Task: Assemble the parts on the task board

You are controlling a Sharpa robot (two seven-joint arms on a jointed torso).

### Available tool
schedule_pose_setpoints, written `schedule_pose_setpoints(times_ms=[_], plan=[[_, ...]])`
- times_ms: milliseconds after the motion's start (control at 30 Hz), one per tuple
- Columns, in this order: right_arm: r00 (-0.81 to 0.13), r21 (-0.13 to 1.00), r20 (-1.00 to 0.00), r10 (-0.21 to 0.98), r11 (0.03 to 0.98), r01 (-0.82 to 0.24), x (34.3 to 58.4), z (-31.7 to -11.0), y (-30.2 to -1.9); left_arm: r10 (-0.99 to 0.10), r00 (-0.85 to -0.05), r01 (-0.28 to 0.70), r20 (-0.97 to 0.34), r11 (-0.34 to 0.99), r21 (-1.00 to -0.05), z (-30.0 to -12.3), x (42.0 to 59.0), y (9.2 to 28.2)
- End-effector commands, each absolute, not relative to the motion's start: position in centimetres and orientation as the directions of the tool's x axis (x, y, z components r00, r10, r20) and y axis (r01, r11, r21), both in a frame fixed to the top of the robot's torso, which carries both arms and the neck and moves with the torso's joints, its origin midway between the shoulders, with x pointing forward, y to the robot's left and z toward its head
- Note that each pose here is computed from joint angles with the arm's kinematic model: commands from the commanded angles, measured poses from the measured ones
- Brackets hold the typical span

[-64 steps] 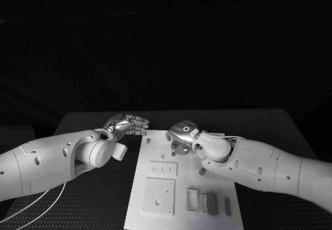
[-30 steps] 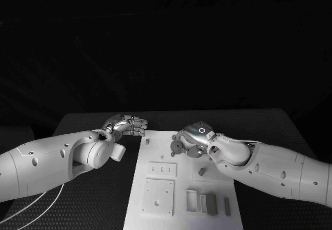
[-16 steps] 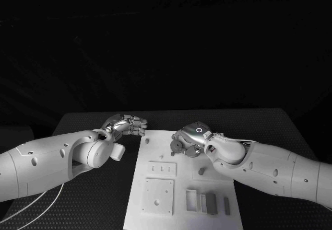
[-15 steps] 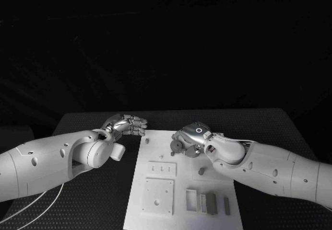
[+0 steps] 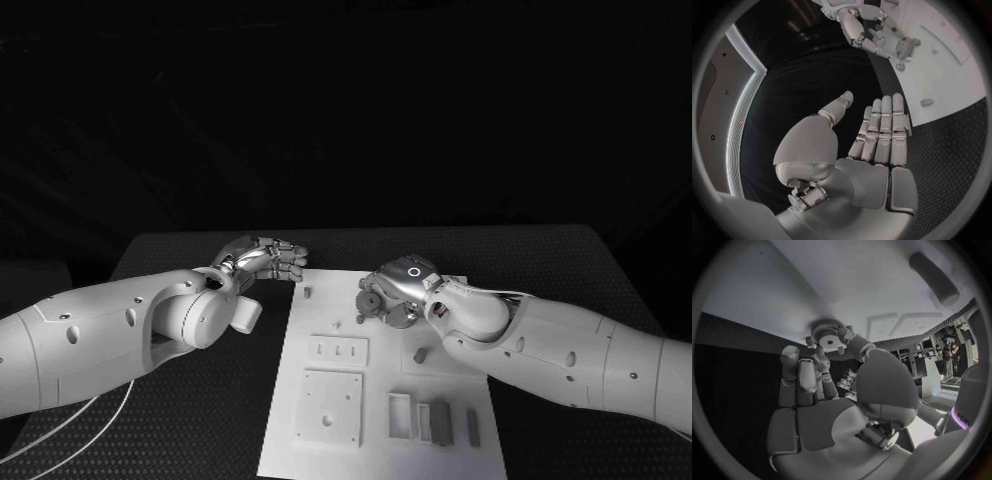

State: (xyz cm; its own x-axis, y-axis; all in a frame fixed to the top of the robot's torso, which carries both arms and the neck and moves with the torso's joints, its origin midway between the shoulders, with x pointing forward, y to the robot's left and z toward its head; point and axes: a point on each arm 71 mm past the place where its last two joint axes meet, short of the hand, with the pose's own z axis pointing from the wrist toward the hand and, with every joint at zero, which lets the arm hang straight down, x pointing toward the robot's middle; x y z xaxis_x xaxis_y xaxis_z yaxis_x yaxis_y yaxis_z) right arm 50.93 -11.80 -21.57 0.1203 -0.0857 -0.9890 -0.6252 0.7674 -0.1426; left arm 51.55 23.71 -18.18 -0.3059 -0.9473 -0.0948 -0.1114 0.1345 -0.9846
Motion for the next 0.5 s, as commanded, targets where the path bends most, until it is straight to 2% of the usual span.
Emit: schedule_pose_setpoints(times_ms=[33, 500], plan=[[0.112, -0.15, -0.988, -0.102, 0.761, -0.631, 50.98, -21.76, -11.76, -0.944, -0.316, -0.104, -0.089, 0.128, -0.986, -18.03, 51.54, 23.47], [0.137, -0.171, -0.985, -0.108, 0.753, -0.635, 51.05, -22.46, -11.15, -0.945, -0.316, -0.105, -0.089, 0.128, -0.986, -18.03, 51.56, 23.46]])
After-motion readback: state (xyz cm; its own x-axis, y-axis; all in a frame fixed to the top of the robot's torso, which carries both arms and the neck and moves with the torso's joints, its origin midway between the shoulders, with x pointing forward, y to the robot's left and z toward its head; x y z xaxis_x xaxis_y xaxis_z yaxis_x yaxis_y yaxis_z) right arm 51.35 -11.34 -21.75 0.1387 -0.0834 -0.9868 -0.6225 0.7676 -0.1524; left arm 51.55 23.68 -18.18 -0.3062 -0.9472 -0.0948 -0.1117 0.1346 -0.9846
